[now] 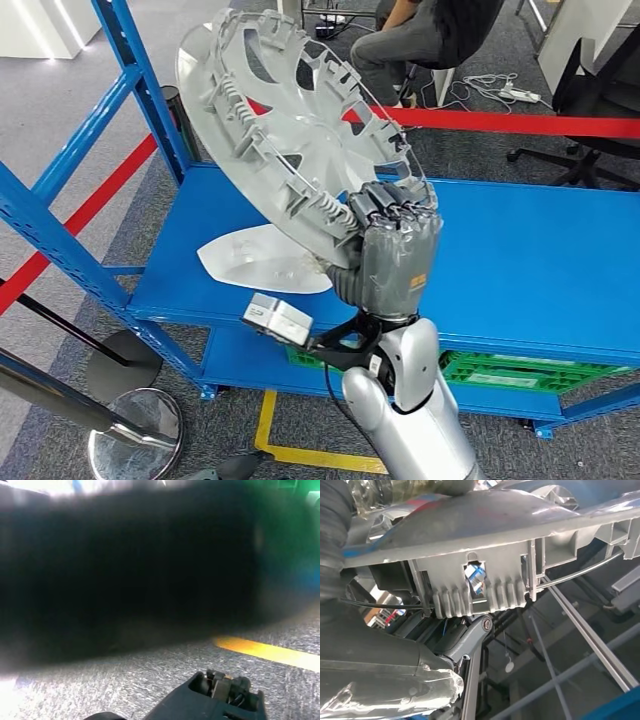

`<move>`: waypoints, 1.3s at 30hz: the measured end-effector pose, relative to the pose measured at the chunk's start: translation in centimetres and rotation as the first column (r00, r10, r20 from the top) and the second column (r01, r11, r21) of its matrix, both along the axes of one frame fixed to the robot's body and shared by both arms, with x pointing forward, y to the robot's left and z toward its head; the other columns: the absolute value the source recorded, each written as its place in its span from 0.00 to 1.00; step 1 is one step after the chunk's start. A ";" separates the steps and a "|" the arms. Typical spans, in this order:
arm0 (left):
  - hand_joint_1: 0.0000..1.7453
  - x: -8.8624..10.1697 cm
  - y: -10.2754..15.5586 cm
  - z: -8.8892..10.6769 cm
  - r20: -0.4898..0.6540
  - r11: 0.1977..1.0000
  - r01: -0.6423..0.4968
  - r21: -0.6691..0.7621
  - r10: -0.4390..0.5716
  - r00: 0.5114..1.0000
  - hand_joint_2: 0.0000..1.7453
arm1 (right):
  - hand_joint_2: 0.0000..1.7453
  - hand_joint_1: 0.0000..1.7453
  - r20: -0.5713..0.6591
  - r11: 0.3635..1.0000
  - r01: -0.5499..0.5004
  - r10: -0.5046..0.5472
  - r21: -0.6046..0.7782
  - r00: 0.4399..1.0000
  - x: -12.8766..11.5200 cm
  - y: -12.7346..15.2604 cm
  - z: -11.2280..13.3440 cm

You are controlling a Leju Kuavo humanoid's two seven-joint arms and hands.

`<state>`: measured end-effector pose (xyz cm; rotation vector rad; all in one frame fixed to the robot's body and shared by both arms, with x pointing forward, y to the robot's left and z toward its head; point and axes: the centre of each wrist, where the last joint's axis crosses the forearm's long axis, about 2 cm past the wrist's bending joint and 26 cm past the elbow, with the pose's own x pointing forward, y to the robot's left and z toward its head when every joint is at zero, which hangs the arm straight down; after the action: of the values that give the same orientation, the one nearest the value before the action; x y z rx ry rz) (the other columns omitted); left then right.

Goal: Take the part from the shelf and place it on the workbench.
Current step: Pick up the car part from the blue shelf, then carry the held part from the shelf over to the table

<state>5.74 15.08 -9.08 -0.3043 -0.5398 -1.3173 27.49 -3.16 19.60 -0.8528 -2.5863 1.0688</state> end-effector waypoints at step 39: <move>0.00 0.1 0.0 0.0 0.029 1.000 -0.004 0.021 0.003 1.000 1.00 | 1.00 1.00 0.013 0.995 0.080 -0.081 0.058 0.997 -0.8 -4.2 -0.8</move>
<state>5.81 15.03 -9.06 -0.2672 -0.5508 -1.3248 26.72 -7.39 18.77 -0.9457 -2.5582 0.9645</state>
